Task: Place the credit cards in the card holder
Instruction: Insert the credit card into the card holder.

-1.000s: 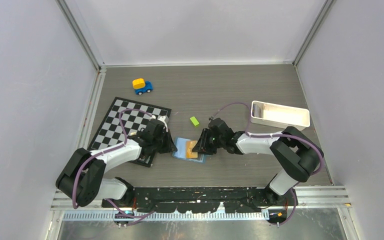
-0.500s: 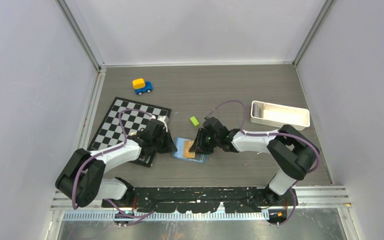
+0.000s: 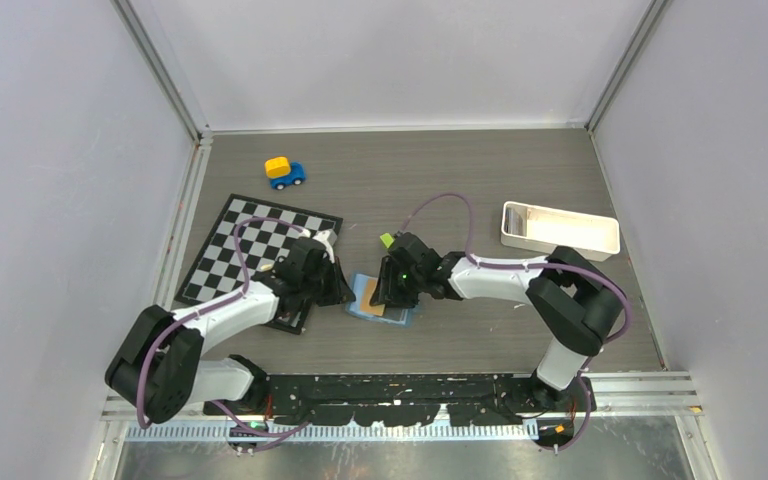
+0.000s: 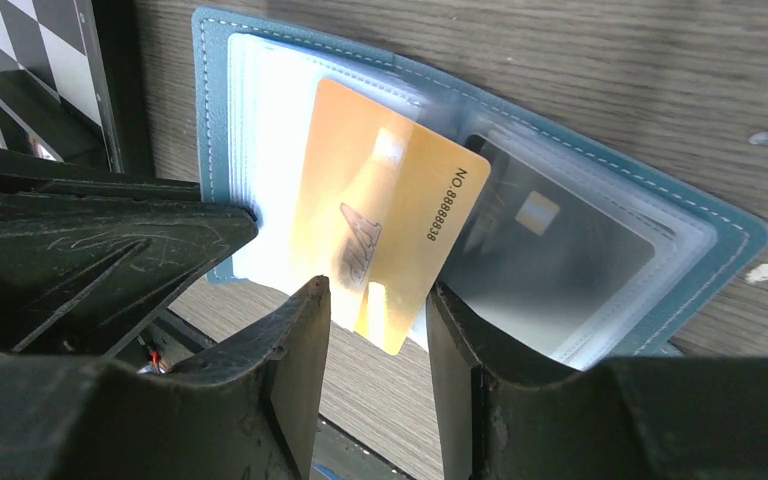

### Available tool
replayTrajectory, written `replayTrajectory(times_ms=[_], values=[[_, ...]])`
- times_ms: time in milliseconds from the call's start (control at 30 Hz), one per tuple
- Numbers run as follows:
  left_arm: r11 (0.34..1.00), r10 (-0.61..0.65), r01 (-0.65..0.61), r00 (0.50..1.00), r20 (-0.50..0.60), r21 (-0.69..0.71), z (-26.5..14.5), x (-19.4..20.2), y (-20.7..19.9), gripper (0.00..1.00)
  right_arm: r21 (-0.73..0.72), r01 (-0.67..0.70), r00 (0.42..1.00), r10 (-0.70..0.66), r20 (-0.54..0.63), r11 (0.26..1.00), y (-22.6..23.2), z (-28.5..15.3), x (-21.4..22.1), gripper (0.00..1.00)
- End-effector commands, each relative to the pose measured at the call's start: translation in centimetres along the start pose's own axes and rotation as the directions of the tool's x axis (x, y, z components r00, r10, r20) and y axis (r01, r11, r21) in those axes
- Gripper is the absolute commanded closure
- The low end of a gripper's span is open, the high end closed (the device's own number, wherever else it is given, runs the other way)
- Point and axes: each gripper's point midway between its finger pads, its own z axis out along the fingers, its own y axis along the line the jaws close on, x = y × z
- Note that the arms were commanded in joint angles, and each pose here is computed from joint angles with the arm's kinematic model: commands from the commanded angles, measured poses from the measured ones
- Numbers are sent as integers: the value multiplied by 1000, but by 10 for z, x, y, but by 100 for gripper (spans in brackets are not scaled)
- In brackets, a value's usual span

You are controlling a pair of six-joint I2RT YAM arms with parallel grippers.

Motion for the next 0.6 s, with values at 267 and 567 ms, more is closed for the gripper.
replayTrajectory(times_ms=[267,567], values=[[996,-11,12,1000,-12,86,-6,4,-15,100,-22,90,996,-90,-13,996,12,11,2,53],[994,20,-20,1000,1,105,-12,2,-18,100,-132,198,980,-198,17,971,30,9,0,45]])
